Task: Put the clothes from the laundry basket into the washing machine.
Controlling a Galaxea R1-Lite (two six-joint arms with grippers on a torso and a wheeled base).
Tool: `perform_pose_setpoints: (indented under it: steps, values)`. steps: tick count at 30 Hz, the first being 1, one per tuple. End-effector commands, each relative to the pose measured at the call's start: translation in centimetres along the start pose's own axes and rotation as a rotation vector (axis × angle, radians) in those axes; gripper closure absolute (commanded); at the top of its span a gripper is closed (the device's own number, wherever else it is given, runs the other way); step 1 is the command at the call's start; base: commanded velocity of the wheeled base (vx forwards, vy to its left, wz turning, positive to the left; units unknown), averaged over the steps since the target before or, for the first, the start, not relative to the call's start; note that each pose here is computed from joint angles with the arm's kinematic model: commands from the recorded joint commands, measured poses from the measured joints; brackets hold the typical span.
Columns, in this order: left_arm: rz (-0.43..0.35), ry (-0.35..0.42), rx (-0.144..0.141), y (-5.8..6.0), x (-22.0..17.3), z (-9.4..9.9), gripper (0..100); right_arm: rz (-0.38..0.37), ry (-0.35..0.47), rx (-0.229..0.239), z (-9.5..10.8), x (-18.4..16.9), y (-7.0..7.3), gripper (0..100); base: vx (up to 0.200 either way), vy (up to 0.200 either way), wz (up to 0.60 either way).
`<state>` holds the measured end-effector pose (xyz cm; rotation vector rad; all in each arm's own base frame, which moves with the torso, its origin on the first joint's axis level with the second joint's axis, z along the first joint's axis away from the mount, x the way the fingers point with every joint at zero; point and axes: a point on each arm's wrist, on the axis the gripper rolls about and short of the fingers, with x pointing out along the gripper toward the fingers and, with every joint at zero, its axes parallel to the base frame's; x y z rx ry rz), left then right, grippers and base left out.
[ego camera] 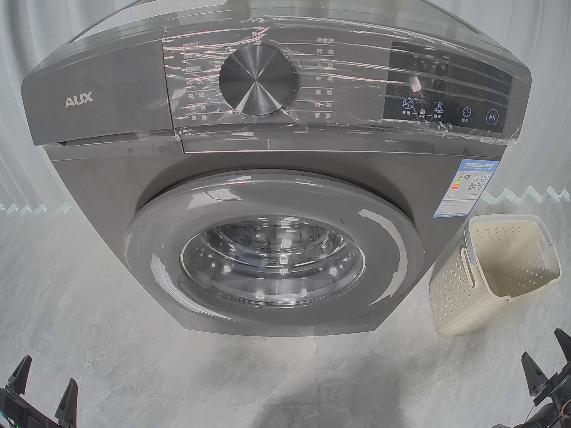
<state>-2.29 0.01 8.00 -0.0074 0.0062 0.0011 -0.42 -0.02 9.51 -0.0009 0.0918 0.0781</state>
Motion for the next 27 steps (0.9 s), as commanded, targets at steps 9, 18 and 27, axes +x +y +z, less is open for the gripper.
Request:
perform_pose_setpoints:
  steps: [9,18,27]
  values:
    - [0.0,0.0,-0.005,0.01,0.0,-0.48,0,-0.111,-0.095,0.025,-2.08,-1.69,0.08,0,0.0,0.0,0.0]
    - [0.0,0.0,-0.011,0.01,0.0,-0.48,0,-0.066,-0.09,-0.012,-2.11,-1.68,0.17,0,0.0,0.0,0.0]
    - [-0.001,-0.002,-0.008,0.0,-0.01,-0.44,0,-0.065,-0.09,-0.007,-2.11,-1.68,0.17,0,0.0,0.0,0.0]
